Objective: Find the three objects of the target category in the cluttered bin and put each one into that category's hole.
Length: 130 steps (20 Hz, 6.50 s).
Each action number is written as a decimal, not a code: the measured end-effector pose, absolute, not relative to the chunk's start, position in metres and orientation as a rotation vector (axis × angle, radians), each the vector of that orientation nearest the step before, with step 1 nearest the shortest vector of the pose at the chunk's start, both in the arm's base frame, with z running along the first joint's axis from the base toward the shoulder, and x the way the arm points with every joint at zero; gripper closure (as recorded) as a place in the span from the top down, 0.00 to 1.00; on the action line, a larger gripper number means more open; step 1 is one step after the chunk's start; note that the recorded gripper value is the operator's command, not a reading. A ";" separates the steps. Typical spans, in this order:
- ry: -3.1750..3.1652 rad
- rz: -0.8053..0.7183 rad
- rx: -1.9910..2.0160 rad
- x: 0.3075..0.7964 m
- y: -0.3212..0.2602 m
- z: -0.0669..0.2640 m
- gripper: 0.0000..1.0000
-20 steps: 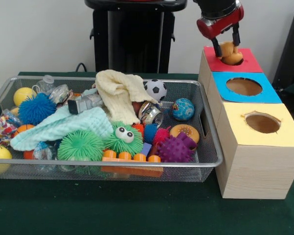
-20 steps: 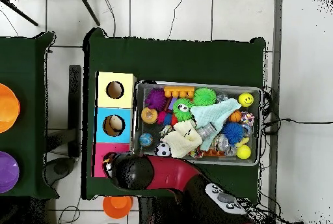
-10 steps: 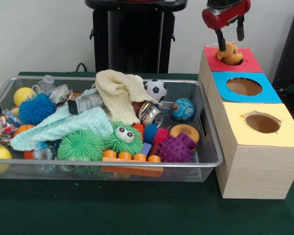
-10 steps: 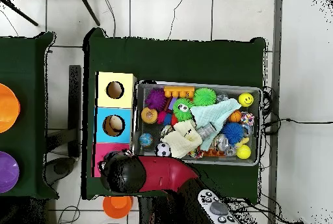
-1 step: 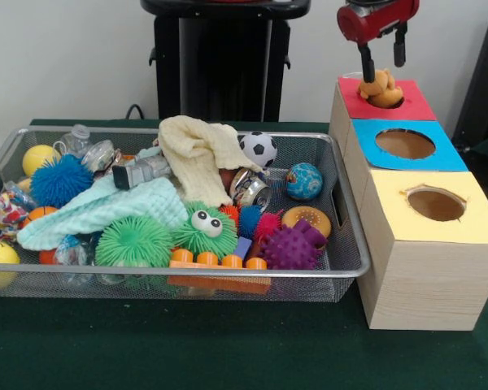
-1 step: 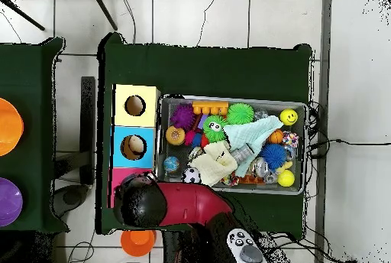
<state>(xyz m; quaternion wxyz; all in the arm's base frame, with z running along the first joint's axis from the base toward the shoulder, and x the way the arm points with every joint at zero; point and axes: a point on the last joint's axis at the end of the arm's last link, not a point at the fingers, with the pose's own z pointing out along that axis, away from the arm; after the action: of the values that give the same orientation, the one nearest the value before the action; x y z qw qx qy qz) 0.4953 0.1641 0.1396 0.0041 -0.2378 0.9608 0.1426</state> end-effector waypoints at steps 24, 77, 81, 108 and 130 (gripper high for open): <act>3.140 0.512 -0.738 0.488 0.158 0.142 0.00; 3.156 0.602 -0.649 0.487 0.181 0.067 0.00; 3.161 0.587 -0.632 0.485 0.180 0.057 0.00; 3.153 0.605 -0.594 0.484 0.171 0.055 0.00; 3.137 0.573 -0.592 0.475 0.138 0.118 0.00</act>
<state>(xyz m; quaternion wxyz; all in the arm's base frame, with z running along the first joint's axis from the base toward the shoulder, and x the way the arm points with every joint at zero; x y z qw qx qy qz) 0.4752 0.1382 0.1181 -0.0512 -0.1823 0.9659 0.1765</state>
